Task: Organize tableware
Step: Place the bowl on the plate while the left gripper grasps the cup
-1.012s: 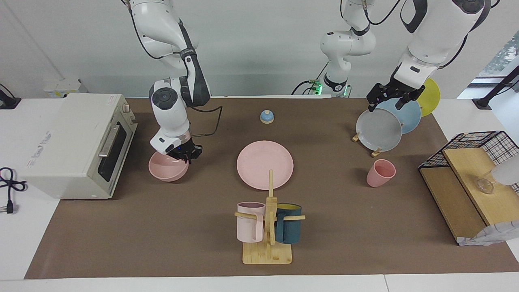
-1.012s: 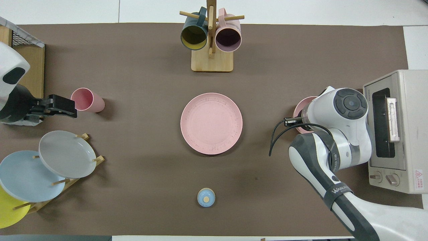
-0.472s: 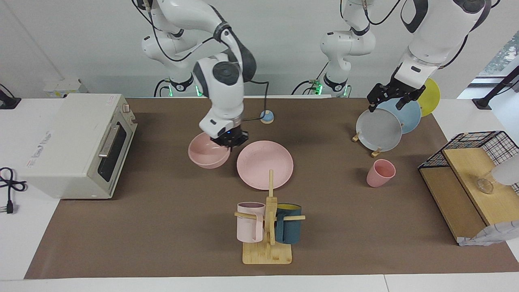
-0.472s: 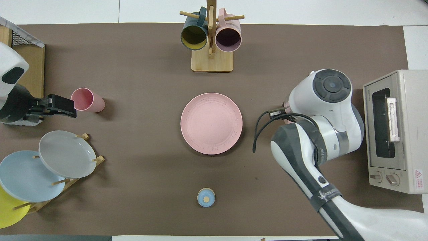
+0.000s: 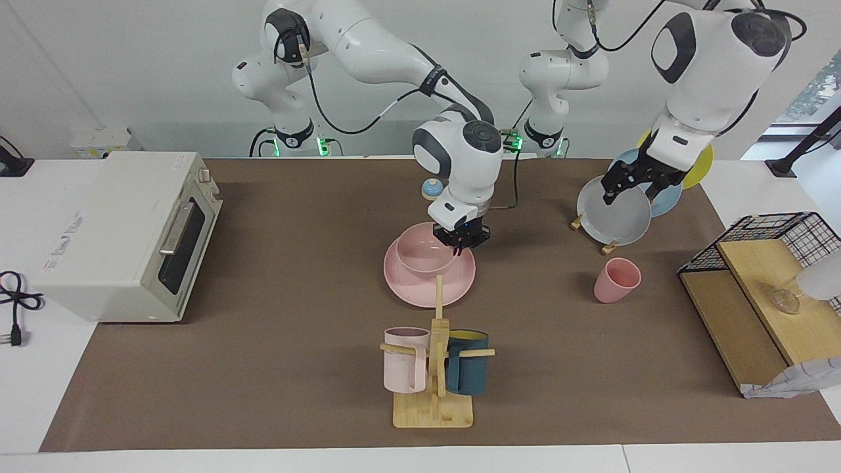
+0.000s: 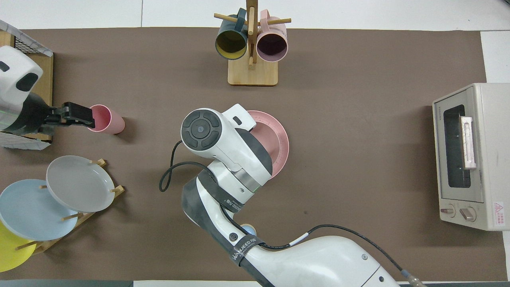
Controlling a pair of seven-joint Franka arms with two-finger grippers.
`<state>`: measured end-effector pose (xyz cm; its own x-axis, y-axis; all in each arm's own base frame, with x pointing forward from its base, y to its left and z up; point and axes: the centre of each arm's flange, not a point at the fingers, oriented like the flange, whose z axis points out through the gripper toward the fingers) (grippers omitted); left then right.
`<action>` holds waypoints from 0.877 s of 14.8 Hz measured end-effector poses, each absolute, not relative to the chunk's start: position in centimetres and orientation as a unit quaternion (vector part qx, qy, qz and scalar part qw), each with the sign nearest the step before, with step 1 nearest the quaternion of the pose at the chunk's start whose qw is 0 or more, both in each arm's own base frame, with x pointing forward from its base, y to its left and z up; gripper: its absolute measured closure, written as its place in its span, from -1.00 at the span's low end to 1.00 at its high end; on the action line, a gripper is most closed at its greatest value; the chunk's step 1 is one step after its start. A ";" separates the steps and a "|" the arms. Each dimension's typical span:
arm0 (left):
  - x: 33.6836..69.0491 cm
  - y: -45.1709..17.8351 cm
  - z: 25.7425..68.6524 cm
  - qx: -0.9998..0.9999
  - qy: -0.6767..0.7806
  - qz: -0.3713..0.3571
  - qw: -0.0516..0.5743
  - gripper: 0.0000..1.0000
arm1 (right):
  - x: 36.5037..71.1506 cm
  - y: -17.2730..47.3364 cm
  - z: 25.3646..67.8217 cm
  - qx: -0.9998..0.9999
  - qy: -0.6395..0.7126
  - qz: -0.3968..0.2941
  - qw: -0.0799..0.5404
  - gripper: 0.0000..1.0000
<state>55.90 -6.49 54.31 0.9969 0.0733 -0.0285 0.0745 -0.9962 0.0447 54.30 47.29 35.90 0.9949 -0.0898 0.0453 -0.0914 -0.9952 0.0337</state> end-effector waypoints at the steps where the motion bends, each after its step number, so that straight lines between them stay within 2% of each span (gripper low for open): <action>1: 56.7 -6.5 52.1 0.999 0.038 -0.016 0.023 -1.00 | 54.5 47.1 35.8 0.998 -0.047 0.021 0.018 0.90; 6: 60.0 -6.8 44.3 0.999 0.040 -0.021 0.025 -1.00 | 54.3 47.5 35.8 0.995 -0.097 0.002 -0.011 0.90; 7: 60.3 -6.8 43.7 0.999 0.040 -0.020 0.025 -1.00 | 54.3 47.5 35.8 0.995 -0.102 0.001 -0.012 0.78; 9: 60.6 -6.8 42.8 0.999 0.042 -0.015 0.026 -1.00 | 54.5 47.3 35.8 0.995 -0.104 0.001 -0.010 0.41; 11: 60.5 -6.7 41.7 0.999 0.043 -0.014 0.026 -1.00 | 54.6 46.7 35.8 0.996 -0.093 -0.002 0.007 -0.09; 13: 60.2 -6.7 40.7 0.999 0.043 -0.011 0.026 -1.00 | 55.4 45.6 37.4 0.997 -0.075 0.000 0.022 -0.48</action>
<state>60.25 -6.69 40.74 0.9960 0.0859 -0.0238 0.0870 -0.9949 0.0502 55.37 45.61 37.39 0.9886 -0.1503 0.0035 -0.1503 -0.9877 0.0433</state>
